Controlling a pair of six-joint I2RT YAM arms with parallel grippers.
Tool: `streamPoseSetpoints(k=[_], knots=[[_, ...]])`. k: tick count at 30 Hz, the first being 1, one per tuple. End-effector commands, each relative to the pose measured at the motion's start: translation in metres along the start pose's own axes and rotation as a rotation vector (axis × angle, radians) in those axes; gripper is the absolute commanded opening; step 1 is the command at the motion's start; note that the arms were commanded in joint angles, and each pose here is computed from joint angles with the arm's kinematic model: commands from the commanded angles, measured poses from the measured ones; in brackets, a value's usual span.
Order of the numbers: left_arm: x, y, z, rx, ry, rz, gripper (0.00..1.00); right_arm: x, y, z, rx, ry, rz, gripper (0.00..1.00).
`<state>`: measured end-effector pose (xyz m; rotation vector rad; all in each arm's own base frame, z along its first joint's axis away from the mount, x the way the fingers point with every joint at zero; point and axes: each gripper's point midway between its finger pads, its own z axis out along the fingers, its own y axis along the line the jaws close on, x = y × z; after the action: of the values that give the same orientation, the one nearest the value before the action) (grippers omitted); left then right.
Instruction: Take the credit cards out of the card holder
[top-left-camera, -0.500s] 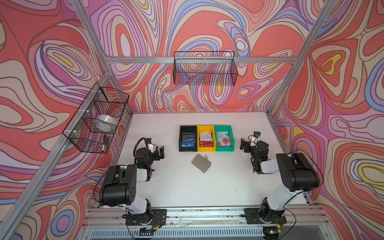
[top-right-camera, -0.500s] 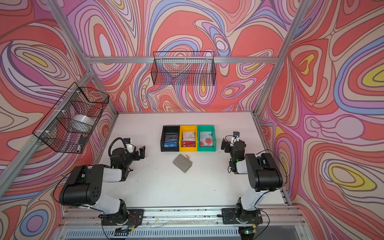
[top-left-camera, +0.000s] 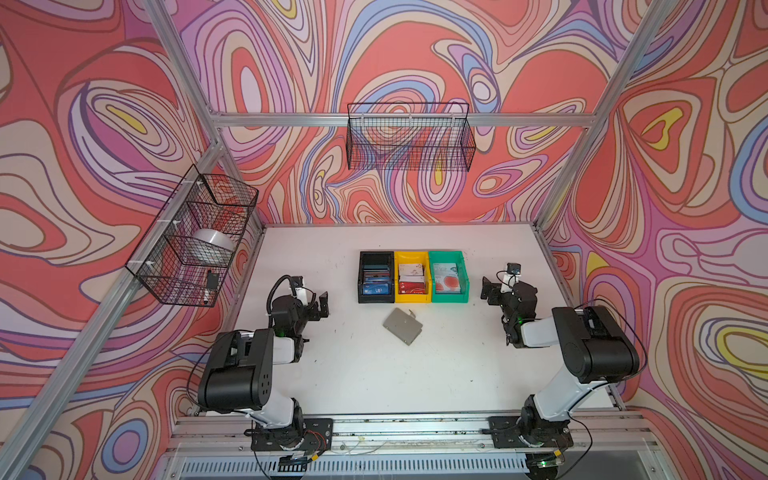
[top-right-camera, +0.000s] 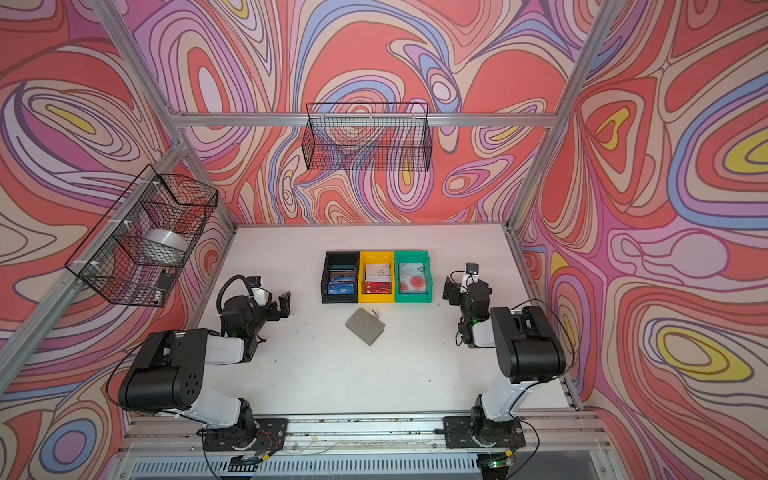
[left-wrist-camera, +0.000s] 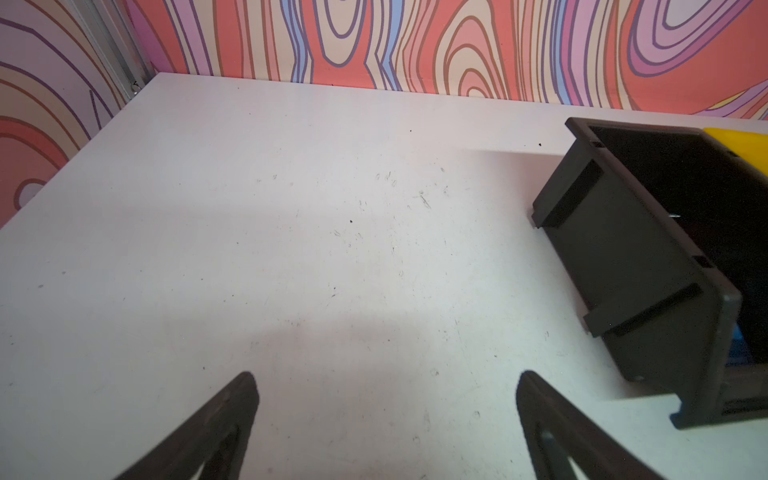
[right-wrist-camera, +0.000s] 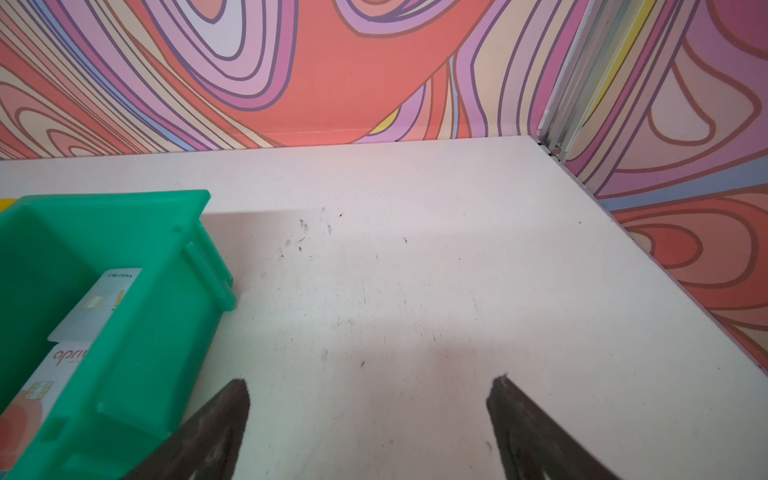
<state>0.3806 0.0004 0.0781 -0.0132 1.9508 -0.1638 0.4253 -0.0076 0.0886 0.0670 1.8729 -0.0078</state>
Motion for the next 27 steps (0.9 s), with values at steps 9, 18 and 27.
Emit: streamPoseSetpoints(k=[9,18,27], knots=[[-0.015,-0.009,0.003,0.044,-0.039,0.042,1.00,-0.049,0.011,-0.010,-0.047,0.035,0.003,0.80],[-0.030,-0.034,-0.006,0.073,-0.030,0.155,0.66,-0.076,0.083,-0.057,-0.263,0.207,0.003,0.61],[-0.096,-0.107,-0.030,0.351,0.074,-0.135,0.56,-0.011,0.168,-0.090,-0.483,0.436,0.115,0.43]])
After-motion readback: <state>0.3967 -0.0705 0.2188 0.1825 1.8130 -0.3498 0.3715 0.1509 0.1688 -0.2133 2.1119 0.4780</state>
